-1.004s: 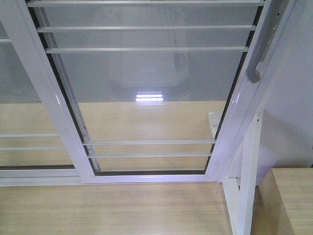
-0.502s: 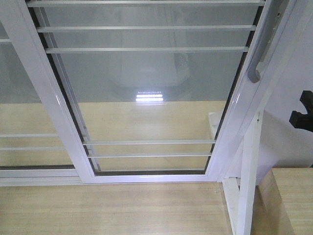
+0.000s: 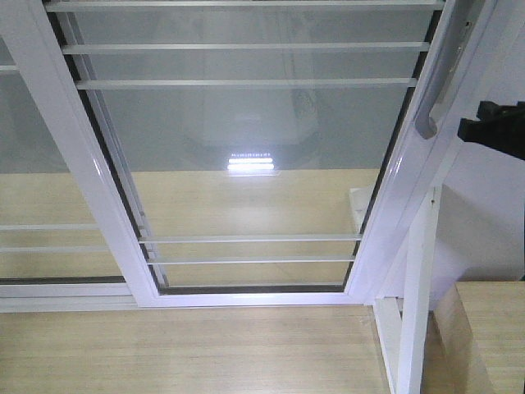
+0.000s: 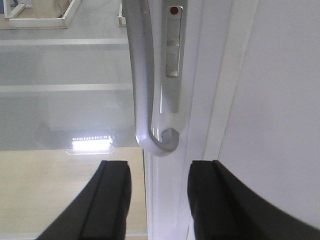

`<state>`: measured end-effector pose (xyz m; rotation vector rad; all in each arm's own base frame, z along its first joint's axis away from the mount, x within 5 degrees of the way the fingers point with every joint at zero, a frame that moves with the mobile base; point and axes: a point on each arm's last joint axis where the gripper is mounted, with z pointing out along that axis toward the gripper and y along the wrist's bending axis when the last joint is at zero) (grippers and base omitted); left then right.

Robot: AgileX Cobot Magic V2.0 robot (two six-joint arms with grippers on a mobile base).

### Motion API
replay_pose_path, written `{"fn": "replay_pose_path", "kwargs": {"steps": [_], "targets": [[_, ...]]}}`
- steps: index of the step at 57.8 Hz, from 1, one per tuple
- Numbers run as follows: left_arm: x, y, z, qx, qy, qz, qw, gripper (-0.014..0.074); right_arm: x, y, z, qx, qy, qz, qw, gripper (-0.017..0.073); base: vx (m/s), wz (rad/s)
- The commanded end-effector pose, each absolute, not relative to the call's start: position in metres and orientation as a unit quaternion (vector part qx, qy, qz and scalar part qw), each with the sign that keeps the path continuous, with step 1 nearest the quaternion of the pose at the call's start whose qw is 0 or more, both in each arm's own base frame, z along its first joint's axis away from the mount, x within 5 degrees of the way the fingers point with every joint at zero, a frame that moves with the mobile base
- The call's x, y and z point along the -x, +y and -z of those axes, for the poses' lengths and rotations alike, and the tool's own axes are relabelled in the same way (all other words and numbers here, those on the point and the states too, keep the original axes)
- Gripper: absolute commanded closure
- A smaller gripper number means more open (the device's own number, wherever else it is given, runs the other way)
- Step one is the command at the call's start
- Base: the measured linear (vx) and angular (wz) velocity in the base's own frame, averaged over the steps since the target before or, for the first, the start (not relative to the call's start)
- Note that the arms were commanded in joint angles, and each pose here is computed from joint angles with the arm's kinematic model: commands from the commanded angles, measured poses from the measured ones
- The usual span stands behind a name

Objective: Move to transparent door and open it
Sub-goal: 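Reach the right gripper forward to the silver door handle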

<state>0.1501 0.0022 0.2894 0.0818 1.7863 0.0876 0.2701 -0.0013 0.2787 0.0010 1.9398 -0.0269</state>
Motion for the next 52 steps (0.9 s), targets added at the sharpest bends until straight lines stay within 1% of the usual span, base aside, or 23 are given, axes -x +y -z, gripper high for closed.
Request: {"fn": "replay_pose_path", "kwargs": {"steps": [1, 6, 32, 43, 52], "targets": [[-0.155, 0.001, -0.307, -0.033, 0.744, -0.031, 0.667, 0.0185, -0.290, 0.004, -0.307, 0.017, 0.774, 0.024, 0.632, 0.0194, 0.00, 0.00], [-0.158, 0.001, -0.305, -0.033, 0.748, -0.031, 0.662, 0.0185, -0.308, 0.008, -0.308, 0.026, 0.762, 0.028, 0.646, 0.0194, 0.00, 0.00], [-0.161, 0.001, -0.301, -0.034, 0.755, -0.030, 0.654, 0.0185, -0.385, 0.010, -0.290, 0.022, 0.750, 0.036, 0.660, 0.0194, 0.00, 0.00], [-0.161, 0.001, -0.301, -0.034, 0.755, -0.030, 0.654, 0.0185, -0.407, 0.008, -0.284, 0.018, 0.744, 0.039, 0.667, 0.0194, 0.00, 0.00], [-0.161, 0.001, -0.301, -0.034, 0.755, -0.030, 0.654, 0.0185, -0.415, 0.008, -0.283, 0.017, 0.739, 0.040, 0.673, 0.0194, 0.00, 0.00]]}}
